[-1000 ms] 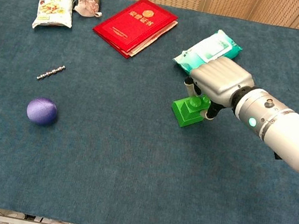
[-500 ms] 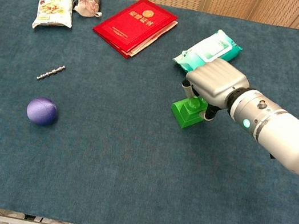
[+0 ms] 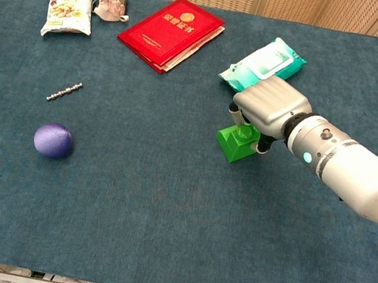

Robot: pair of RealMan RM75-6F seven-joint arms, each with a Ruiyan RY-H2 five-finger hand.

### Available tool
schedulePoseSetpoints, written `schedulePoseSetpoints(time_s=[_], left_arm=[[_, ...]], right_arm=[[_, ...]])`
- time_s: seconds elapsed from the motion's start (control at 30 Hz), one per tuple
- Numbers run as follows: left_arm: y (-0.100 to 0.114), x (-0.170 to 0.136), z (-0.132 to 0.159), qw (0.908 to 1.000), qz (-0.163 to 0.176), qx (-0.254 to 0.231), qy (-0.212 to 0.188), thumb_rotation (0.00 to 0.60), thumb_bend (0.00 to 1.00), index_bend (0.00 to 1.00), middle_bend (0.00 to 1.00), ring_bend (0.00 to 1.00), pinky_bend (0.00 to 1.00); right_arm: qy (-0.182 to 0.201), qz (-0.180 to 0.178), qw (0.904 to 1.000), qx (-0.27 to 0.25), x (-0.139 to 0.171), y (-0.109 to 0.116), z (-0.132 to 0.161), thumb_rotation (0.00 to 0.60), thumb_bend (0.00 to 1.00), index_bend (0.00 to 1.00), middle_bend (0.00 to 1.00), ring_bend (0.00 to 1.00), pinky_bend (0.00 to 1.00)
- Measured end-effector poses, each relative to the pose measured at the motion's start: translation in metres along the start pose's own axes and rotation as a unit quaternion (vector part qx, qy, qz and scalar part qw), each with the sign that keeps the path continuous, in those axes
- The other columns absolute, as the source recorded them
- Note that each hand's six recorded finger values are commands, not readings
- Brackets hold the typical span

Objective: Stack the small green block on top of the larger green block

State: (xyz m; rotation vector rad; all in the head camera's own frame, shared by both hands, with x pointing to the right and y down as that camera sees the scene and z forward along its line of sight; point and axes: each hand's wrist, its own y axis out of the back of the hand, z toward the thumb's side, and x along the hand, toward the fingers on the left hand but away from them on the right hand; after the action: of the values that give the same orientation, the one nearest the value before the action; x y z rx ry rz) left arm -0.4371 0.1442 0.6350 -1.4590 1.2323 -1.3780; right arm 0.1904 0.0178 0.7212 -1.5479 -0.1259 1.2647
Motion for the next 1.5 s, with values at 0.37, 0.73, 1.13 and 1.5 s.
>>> schedulePoseSetpoints(time_s=[0.37, 0.73, 1.13, 1.5], left_arm=[[0.001, 0.002, 0.003, 1.0000, 0.001, 0.000, -0.003, 0.600, 0.22, 0.05, 0.12, 0.11, 0.11], [0.004, 0.006, 0.003, 1.0000, 0.007, 0.003, -0.003, 0.600, 0.22, 0.05, 0.12, 0.11, 0.11], [0.006, 0.011, 0.007, 0.9998, 0.010, 0.018, -0.005, 0.600, 0.22, 0.05, 0.12, 0.11, 0.11], [0.010, 0.014, 0.013, 0.9992, 0.018, 0.035, -0.011, 0.600, 0.22, 0.05, 0.12, 0.11, 0.11]], right_arm=[[0.023, -0.014, 0.9988, -0.040, 0.011, 0.015, -0.003, 0.600, 0.00, 0.00, 0.18, 0.13, 0.24], [-0.011, -0.070, 0.9952, -0.067, 0.035, 0.031, -0.043, 0.600, 0.05, 0.11, 0.26, 0.17, 0.27], [-0.106, -0.179, 0.9725, -0.105, 0.091, 0.021, -0.131, 0.600, 0.15, 0.38, 0.38, 0.28, 0.37], [-0.198, -0.168, 0.9601, -0.104, 0.174, -0.030, -0.190, 0.600, 0.15, 0.39, 0.38, 0.28, 0.37]])
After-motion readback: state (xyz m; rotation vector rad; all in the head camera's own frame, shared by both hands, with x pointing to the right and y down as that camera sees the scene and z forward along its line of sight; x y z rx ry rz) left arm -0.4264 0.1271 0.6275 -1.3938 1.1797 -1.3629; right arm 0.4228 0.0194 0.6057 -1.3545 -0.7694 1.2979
